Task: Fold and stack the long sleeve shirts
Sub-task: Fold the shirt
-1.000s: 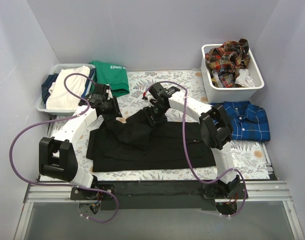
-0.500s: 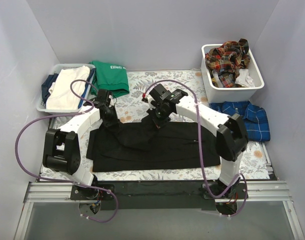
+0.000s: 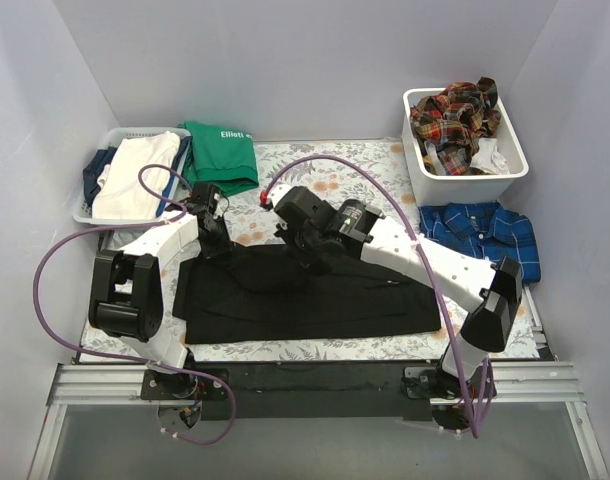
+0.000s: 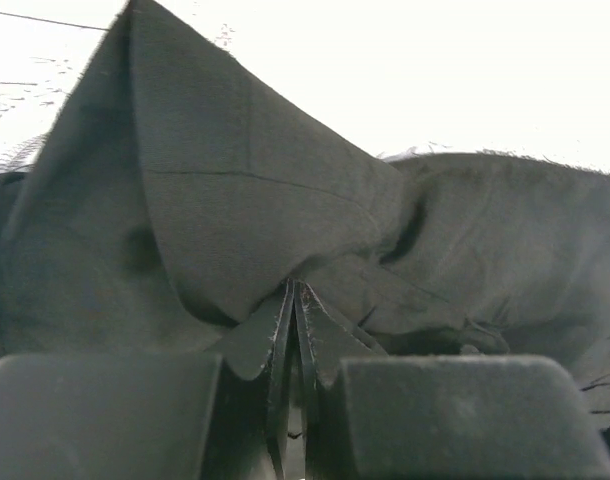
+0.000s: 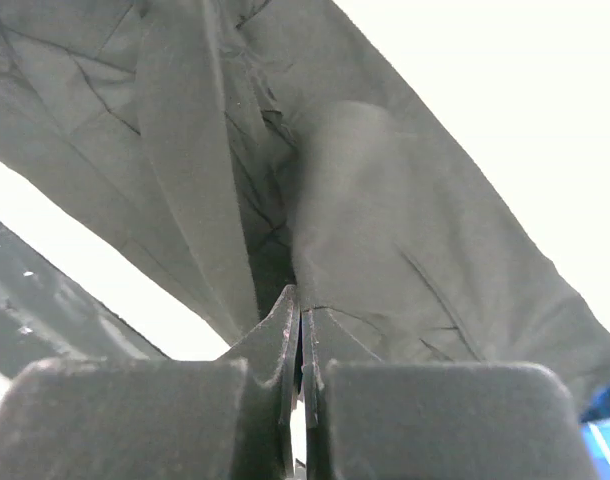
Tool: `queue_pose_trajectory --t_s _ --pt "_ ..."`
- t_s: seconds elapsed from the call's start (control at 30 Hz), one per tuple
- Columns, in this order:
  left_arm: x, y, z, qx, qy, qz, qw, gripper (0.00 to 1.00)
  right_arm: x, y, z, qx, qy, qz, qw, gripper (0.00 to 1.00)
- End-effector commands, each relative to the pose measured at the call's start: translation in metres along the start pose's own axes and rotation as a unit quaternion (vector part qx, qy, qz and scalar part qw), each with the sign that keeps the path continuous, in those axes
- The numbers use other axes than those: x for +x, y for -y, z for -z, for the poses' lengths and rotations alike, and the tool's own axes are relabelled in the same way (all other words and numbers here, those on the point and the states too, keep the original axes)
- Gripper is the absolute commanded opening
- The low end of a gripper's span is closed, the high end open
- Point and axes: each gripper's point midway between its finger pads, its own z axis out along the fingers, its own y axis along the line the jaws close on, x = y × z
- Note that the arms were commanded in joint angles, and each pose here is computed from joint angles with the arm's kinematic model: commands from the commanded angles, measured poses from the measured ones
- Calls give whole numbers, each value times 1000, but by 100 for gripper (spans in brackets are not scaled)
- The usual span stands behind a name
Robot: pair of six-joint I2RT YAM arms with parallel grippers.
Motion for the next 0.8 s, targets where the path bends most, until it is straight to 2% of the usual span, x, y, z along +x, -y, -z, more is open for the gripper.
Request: queue_pose_trajectory --t_s 0.0,0.2,0.3,0.5,0.67,0.77 --pt "-3 -12 -3 -23 3 4 1000 2 -16 13 44 106 76 21 991 1" --pt "-7 -32 -3 -67 3 29 997 0 -28 34 84 163 157 -27 974 1" --pt "-13 -35 0 -72 12 38 997 0 -28 36 93 153 183 -31 971 1" --pt "-18 -37 3 -75 18 42 996 0 -18 12 82 78 171 12 982 1" --pt "-16 -54 -1 -107 11 57 993 0 -25 2 76 65 167 28 983 1" --pt "-29 -50 9 -94 29 68 993 1 -32 -4 70 56 162 46 984 1"
